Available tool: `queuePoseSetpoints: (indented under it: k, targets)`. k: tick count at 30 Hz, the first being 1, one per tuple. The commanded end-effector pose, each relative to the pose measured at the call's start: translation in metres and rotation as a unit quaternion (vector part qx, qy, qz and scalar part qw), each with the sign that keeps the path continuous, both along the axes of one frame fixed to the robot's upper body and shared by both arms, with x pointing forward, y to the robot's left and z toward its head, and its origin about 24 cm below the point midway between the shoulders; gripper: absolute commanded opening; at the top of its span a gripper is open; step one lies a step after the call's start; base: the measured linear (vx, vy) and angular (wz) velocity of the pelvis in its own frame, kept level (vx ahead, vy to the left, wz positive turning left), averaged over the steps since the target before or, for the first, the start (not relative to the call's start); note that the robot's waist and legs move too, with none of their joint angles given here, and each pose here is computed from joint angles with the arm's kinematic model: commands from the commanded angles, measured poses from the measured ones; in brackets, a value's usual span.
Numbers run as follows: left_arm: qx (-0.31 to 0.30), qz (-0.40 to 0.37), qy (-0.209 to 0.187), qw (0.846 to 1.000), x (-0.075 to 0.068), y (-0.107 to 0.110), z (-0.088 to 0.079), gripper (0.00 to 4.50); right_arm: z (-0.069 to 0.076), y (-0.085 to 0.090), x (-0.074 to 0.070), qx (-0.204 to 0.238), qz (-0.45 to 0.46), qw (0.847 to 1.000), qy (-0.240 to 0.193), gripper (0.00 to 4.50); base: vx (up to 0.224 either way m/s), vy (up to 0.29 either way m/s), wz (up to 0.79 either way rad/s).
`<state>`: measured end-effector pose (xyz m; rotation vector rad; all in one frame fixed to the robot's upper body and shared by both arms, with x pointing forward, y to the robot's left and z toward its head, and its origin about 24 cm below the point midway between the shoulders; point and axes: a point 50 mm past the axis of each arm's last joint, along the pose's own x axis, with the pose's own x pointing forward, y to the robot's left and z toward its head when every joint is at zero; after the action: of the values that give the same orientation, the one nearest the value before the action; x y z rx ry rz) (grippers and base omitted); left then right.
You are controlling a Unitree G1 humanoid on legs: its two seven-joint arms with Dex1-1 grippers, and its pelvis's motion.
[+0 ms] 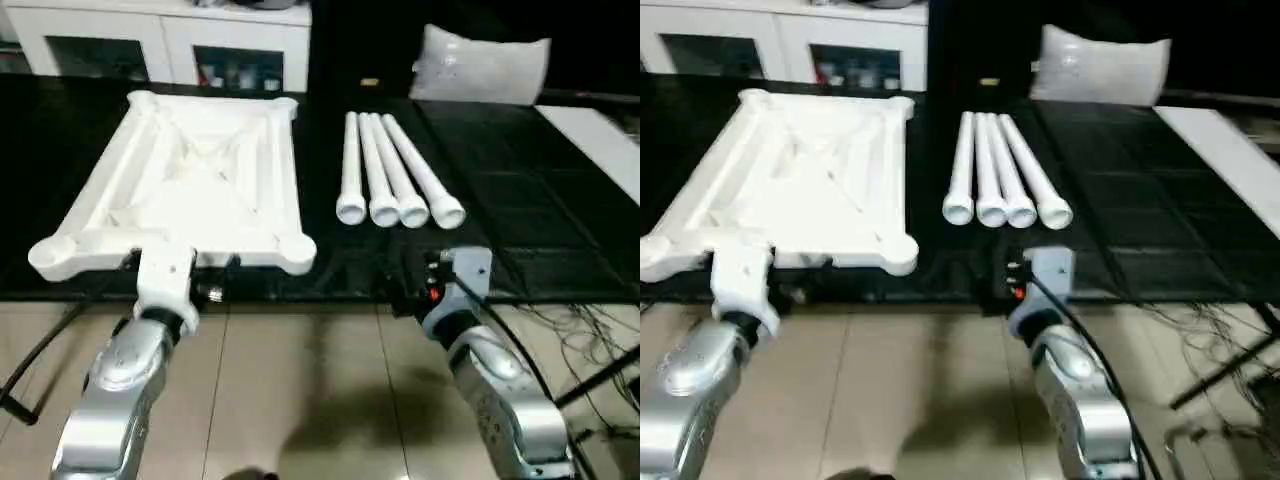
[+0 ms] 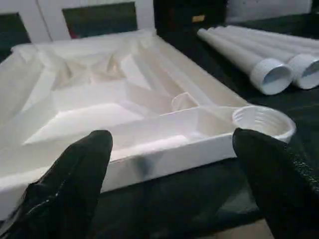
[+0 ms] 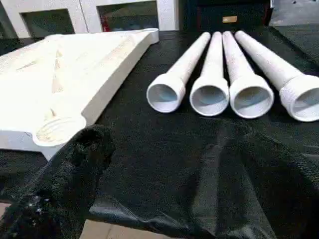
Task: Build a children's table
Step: Move to table
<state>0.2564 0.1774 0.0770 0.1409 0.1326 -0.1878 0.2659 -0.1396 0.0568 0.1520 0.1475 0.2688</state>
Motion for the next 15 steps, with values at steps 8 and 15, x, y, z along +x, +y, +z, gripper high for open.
queuePoseSetpoints:
  k: [8, 15]
  targets:
    - [-0.019, -0.025, 0.004, 0.999, 0.009, -0.014, 0.0, 4.42, 0.002, 0.004, 0.011, 0.009, -0.012, 1.0, 0.0, 4.5, -0.069, 0.168, -0.24]
    - [-0.024, -0.01, -0.007, 1.0, 0.016, -0.012, 0.004, 4.42, 0.006, 0.009, 0.024, 0.004, -0.006, 1.0, -0.003, 4.5, -0.025, 0.068, -0.11]
